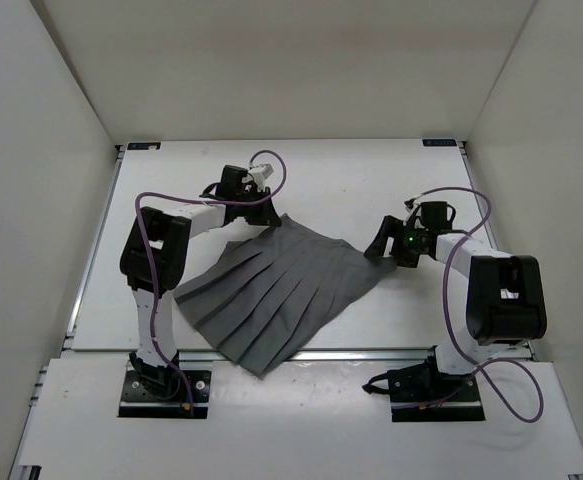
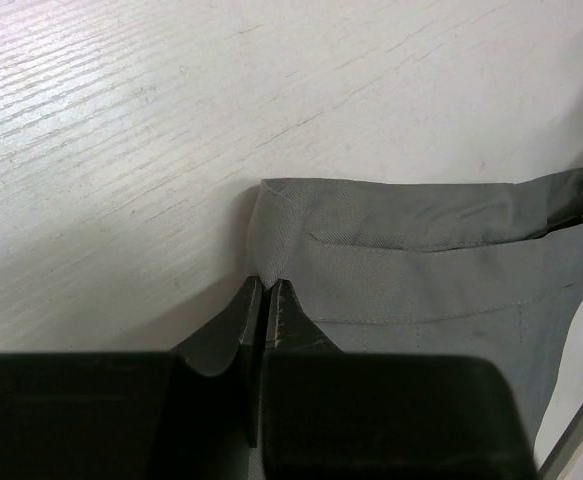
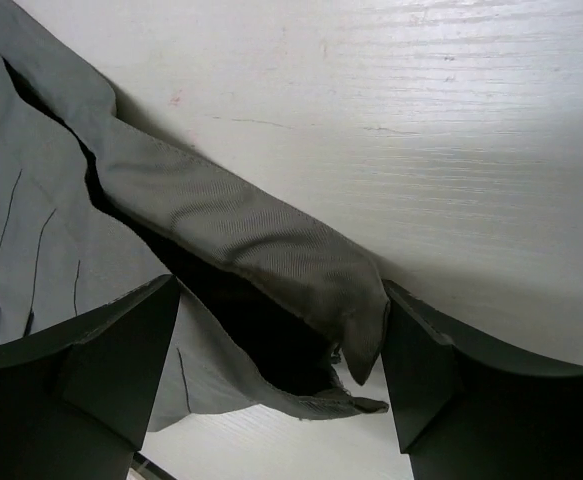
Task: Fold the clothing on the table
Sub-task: Flatten the skirt out
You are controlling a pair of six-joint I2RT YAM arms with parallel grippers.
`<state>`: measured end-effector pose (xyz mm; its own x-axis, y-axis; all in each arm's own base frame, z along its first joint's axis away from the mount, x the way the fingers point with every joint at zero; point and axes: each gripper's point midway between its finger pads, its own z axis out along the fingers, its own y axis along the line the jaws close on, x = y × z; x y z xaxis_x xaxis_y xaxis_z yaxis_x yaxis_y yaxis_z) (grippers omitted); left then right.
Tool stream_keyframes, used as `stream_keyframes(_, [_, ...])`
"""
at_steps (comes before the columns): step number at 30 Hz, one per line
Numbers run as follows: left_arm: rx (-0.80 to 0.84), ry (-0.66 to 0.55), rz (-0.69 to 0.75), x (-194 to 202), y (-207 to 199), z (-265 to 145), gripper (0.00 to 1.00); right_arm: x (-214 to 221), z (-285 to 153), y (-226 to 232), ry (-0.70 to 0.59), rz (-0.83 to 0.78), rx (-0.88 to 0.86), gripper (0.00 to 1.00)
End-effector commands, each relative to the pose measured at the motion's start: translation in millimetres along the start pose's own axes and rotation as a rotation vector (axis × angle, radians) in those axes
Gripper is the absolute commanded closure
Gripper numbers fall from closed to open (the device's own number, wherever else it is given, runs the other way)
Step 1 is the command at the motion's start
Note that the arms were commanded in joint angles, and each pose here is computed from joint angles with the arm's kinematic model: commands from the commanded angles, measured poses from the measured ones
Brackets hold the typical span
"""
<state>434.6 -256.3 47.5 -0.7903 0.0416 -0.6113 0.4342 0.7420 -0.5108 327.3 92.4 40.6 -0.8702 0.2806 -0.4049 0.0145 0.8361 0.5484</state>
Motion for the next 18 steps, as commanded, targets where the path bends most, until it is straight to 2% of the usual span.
stream_keyframes(1, [0.043, -0.041, 0.021, -21, -10, -7, 1.00, -11, -3, -5, -0.026, -0.025, 0.049, 0.24])
stream_keyframes(8, [0.044, -0.034, 0.014, -18, -6, -6, 1.00, 0, -21, -21, -0.038, 0.025, 0.084, 0.24])
stream_keyframes(12, [0.050, -0.032, 0.009, -17, -8, -3, 1.00, -3, -33, -18, -0.093, 0.023, 0.049, 0.24])
stream_keyframes(18, [0.056, -0.033, 0.013, -17, -9, -2, 1.00, 6, -19, -5, -0.057, -0.005, 0.001, 0.27])
